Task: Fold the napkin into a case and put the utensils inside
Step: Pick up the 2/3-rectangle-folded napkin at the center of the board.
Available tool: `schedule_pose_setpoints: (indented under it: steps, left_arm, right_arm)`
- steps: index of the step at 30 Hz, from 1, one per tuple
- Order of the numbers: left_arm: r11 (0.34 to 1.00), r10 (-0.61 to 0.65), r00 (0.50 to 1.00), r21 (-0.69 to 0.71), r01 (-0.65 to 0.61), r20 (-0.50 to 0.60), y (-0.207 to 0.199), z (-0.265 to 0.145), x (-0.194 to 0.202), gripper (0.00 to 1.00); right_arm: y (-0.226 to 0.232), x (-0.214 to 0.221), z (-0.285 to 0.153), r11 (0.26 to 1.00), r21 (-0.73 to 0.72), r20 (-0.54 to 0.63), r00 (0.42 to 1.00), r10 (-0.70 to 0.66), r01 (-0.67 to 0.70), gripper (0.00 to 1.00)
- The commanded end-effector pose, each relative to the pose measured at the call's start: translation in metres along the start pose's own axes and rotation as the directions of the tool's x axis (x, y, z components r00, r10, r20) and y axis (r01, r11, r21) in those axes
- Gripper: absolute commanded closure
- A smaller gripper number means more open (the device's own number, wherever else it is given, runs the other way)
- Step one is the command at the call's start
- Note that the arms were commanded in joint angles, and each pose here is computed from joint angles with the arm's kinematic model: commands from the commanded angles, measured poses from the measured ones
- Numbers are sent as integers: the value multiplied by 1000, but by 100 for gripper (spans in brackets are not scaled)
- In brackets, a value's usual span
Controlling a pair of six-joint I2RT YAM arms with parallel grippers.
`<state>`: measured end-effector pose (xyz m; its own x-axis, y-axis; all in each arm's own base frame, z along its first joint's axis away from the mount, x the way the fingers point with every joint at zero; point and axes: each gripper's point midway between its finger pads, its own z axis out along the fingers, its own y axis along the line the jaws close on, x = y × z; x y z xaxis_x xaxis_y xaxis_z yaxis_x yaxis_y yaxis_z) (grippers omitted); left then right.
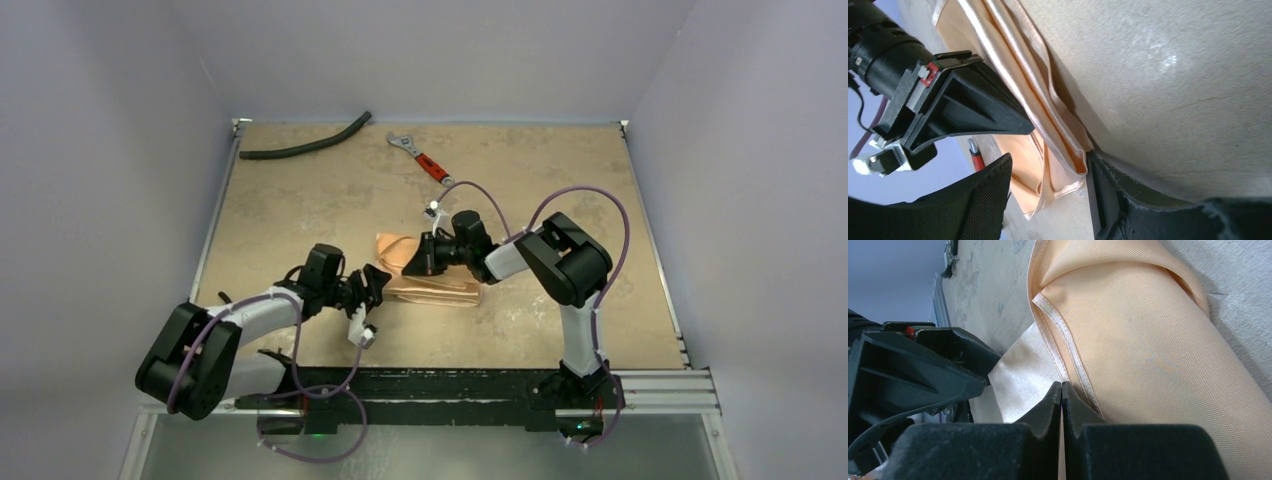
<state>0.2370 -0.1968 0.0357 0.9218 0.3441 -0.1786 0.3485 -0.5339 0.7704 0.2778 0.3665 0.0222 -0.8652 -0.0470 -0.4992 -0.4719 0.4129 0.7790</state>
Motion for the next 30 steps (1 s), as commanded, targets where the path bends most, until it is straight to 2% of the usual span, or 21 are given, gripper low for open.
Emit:
schedule_pose_setpoints:
  steps: [1,5,9,12,15,21,23,26,30]
  left_arm:
    - [998,-20,1000,-66,19,-5,16,-7,-1,47]
    - [998,-15,1000,-55,14,-16,10,-8,-2,56]
    - [999,-11,1000,38,10,11,-12,-5,-8,66]
    - [996,-27,1000,83,27,5,-15,-8,-6,66]
    - [990,-62,998,125,62,0,-14,-16,-3,61]
    - [994,-60,998,92,59,7,-13,-27,-8,61]
    - [993,-62,998,105,61,6,-20,-28,-12,68]
    - [980,-63,998,191,63,-3,-37,-31,-12,85]
    - [948,-76,997,309,71,4,-56,-32,-11,93]
  right_arm:
    - [-13,17,-1,999,26,-39,999,23,-22,96]
    - [-15,19,-1,999,33,-42,999,23,-21,96]
    - [-17,22,-2,999,38,-47,999,23,-22,96]
    - [-17,21,-2,999,41,-48,999,24,-22,96]
    - [-18,23,-1,999,42,-53,998,27,-25,96]
    - [-18,24,-1,999,39,-57,998,31,-28,96]
    - [-18,24,-1,999,38,-57,998,31,-29,96]
    - [-18,24,-1,999,38,-55,998,31,-29,96]
    - [-18,24,-1,999,36,-50,998,35,-33,96]
